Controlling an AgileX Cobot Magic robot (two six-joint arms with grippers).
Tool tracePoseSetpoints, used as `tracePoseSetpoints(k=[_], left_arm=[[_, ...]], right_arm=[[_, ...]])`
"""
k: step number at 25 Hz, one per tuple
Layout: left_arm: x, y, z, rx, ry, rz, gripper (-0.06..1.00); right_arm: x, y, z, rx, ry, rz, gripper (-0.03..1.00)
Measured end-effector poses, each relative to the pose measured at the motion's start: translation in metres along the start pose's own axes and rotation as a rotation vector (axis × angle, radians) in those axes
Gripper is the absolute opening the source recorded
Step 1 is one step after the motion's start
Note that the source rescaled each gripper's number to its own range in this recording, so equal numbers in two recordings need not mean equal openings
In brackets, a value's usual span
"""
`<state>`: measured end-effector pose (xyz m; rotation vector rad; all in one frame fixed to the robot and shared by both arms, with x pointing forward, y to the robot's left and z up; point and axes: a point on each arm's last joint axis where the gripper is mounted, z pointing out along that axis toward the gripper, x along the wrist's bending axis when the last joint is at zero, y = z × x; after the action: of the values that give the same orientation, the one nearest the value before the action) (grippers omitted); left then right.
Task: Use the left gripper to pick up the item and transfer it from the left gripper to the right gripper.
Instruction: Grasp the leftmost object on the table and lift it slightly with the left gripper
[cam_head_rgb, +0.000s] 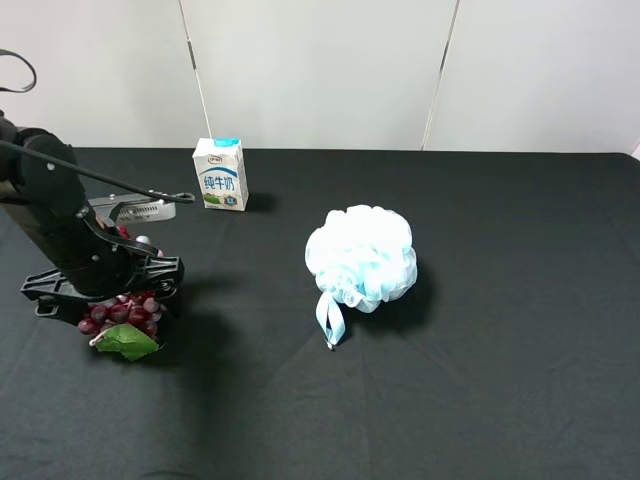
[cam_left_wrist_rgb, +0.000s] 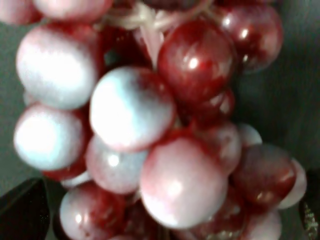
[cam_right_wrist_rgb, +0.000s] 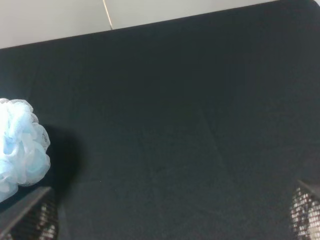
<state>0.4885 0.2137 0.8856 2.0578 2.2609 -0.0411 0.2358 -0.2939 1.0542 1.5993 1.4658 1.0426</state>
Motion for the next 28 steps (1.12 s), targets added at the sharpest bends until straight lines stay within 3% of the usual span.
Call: tracePoseSetpoints(k=[13, 16, 21, 22, 25, 28], left_arm=[[-0.0010, 0.0054, 0.0086, -0.029, -0.004, -0.012, 0.96], [-0.0004, 0.0051, 0.0088, -0.025, 0.003, -0.002, 0.80], [-0.0002, 0.0052, 0.0094, -0.024, 0.006, 0.001, 0.29], [-0.0002, 0.0051, 0.0094, -0.024, 0.006, 0.001, 0.23], [-0.0002, 0.0052, 0.0094, -0.024, 0.005, 0.000, 0.10], [-0.0002, 0.0052, 0.0094, -0.024, 0.005, 0.000, 0.07]], right_arm=[[0.0001, 0.0000, 0.0000, 0.000, 0.001, 0.001, 1.00], [0.0001, 0.0000, 0.0000, 0.000, 0.001, 0.001, 1.00], [0.0001, 0.0000, 0.0000, 0.000, 0.001, 0.001, 1.00], [0.0001, 0.0000, 0.0000, 0.000, 0.001, 0.001, 1.00], [0.0001, 0.0000, 0.0000, 0.000, 0.001, 0.001, 1.00], [0.0001, 0.0000, 0.0000, 0.000, 0.001, 0.001, 1.00]])
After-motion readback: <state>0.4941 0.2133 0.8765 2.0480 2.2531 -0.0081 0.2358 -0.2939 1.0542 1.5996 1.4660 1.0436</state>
